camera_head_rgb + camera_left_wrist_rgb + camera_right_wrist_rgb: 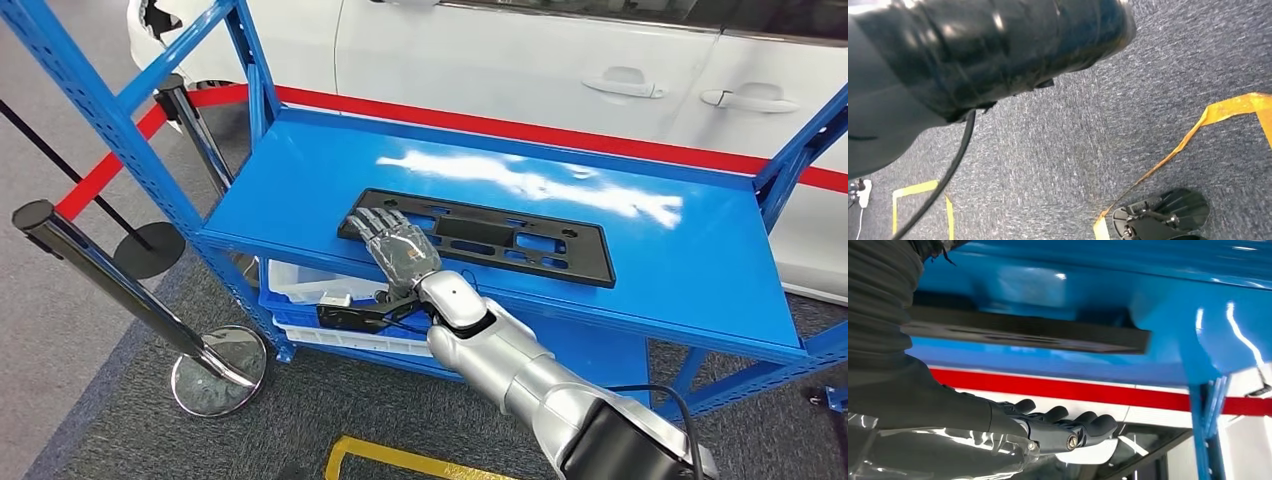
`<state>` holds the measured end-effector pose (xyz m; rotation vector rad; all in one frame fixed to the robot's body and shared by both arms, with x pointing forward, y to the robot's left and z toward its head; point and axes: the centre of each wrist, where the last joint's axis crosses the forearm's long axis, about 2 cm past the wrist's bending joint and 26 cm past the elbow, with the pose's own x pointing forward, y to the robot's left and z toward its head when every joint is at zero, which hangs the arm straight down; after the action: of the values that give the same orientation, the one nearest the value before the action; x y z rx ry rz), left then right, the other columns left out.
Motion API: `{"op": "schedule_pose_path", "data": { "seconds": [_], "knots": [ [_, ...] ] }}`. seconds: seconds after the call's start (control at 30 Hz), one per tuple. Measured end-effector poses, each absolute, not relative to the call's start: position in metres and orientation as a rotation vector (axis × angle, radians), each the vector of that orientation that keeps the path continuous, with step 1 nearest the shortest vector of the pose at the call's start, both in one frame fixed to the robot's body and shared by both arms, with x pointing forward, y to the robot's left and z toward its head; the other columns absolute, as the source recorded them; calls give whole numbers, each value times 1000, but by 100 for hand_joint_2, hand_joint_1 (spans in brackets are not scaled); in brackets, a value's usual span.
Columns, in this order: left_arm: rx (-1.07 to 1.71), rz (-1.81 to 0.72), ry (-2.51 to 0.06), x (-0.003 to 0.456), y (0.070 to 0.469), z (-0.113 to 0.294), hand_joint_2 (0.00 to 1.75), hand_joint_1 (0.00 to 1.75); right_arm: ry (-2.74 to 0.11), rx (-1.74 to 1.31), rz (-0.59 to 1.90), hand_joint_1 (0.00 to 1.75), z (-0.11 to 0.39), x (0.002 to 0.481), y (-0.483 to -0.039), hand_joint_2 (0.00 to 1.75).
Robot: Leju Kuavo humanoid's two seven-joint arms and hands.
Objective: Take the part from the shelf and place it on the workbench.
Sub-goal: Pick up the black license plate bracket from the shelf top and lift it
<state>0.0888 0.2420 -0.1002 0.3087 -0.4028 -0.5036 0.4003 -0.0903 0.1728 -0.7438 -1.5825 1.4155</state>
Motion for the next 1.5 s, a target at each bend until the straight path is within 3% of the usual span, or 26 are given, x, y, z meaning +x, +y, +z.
{"op": "schedule_pose_path", "data": {
  "seconds": [0.53, 1.37, 1.4, 1.5],
  "knots": [
    [315, -526, -409, 88, 249, -101, 0, 0, -1426, -870, 1537, 0, 166, 409, -105, 175],
    [299, -584, -424, 80, 248, -103, 0, 0, -1164, -1236, 1611, 3, 183, 448, -185, 175],
    [298, -586, -424, 79, 248, -103, 0, 0, -1153, -1242, 1612, 38, 183, 448, -187, 175],
    [297, -591, -427, 79, 247, -103, 0, 0, -1121, -1261, 1614, 166, 185, 451, -195, 175]
  ]
}}
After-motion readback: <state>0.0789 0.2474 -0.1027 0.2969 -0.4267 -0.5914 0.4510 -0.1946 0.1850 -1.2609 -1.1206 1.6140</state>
